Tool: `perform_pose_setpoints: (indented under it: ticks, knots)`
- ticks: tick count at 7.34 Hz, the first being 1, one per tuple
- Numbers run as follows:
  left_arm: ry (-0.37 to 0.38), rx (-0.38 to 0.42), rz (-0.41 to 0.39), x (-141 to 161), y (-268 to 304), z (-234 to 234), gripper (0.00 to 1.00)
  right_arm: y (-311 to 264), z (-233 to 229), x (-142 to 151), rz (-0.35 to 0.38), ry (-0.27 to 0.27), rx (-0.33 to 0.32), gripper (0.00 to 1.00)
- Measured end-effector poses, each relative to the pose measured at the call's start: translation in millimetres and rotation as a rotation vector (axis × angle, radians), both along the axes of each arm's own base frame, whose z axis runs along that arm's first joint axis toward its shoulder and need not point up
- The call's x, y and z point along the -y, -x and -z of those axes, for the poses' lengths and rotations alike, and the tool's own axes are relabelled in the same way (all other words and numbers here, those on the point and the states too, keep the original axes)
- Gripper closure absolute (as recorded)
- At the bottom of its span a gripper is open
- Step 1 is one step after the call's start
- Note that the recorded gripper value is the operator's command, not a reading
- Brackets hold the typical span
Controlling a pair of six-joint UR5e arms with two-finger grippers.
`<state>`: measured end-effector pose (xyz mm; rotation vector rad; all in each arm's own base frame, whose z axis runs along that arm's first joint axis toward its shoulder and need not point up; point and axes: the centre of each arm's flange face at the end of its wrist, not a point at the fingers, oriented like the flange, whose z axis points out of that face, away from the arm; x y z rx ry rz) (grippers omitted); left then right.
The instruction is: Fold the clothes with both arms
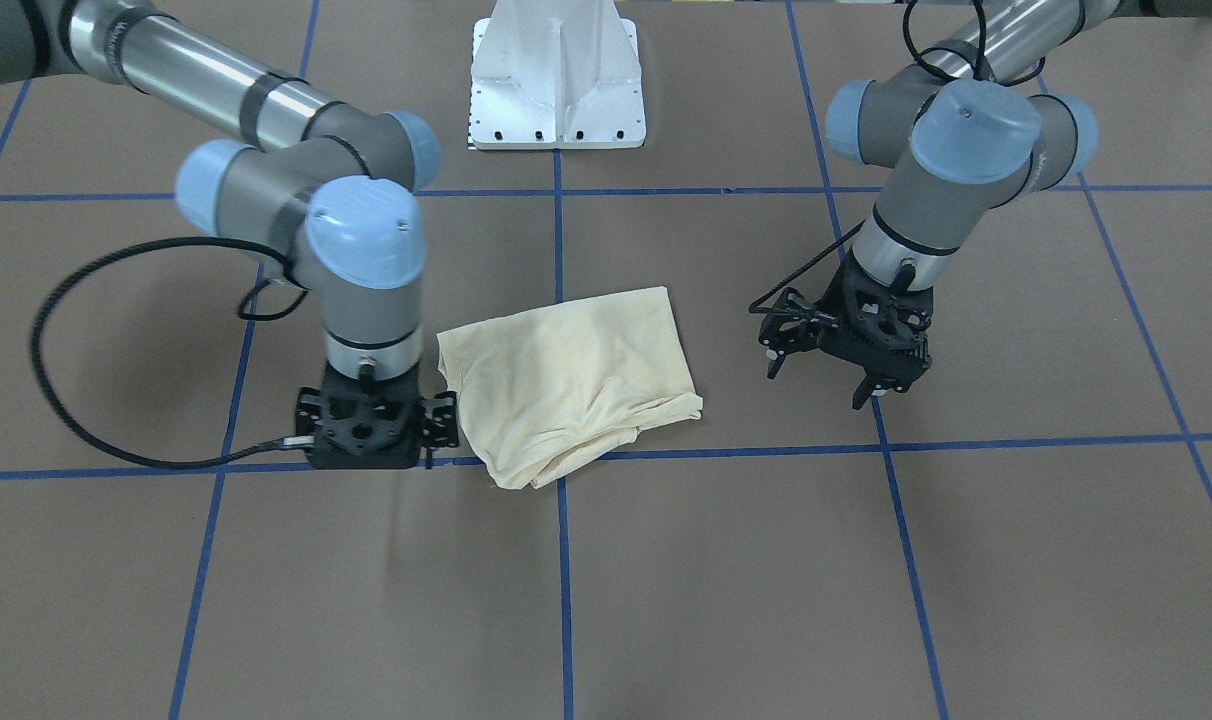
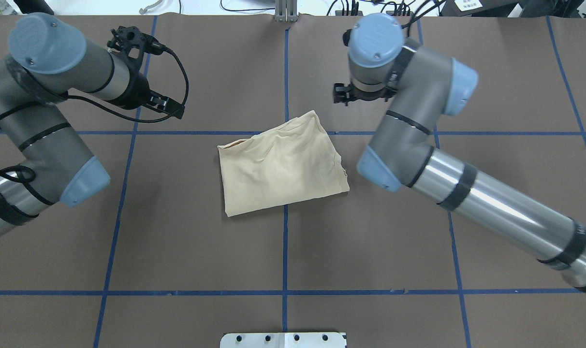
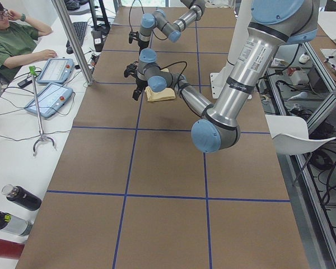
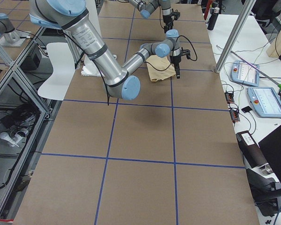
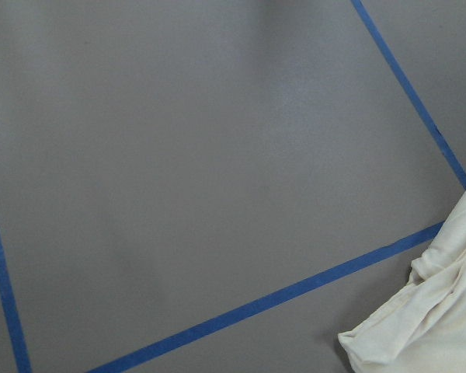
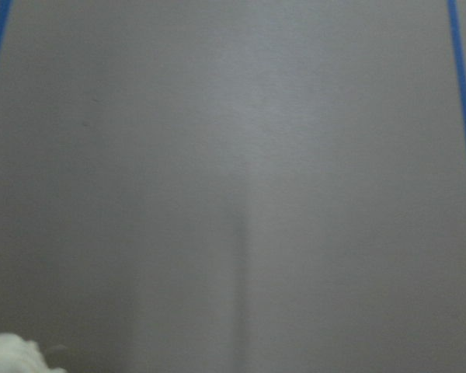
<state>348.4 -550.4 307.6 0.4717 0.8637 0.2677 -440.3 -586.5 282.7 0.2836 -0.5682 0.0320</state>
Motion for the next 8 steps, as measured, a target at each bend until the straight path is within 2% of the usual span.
perform_pose_setpoints:
  ticks: [1, 3, 5, 6, 7, 8]
  knots:
    - [-0.036, 0.034, -0.016, 2.5, 34.1, -21.6, 0.0, -53.7, -40.6, -6.9, 0.056, -0.001, -0.025, 0.0]
    - [-0.096, 0.119, -0.051, 9.6, 110.4, -76.2, 0.0, -169.6, -130.7, -20.5, 0.127, 0.05, -0.006, 0.0]
    - [-0.051, 0.147, -0.075, -1.0, 157.7, -130.4, 0.0, -288.7, -231.9, -49.3, 0.195, 0.047, 0.019, 0.0]
    - [-0.018, 0.155, -0.081, -5.5, 165.3, -149.0, 0.0, -346.1, -271.4, -68.5, 0.206, 0.049, 0.026, 0.0]
    - [0.025, 0.139, -0.093, -5.4, 173.3, -164.7, 0.0, -397.8, -298.8, -87.8, 0.213, 0.046, 0.045, 0.0]
    - [0.065, 0.089, -0.102, -1.7, 197.8, -175.0, 0.0, -440.7, -315.4, -104.7, 0.212, 0.039, 0.071, 0.0]
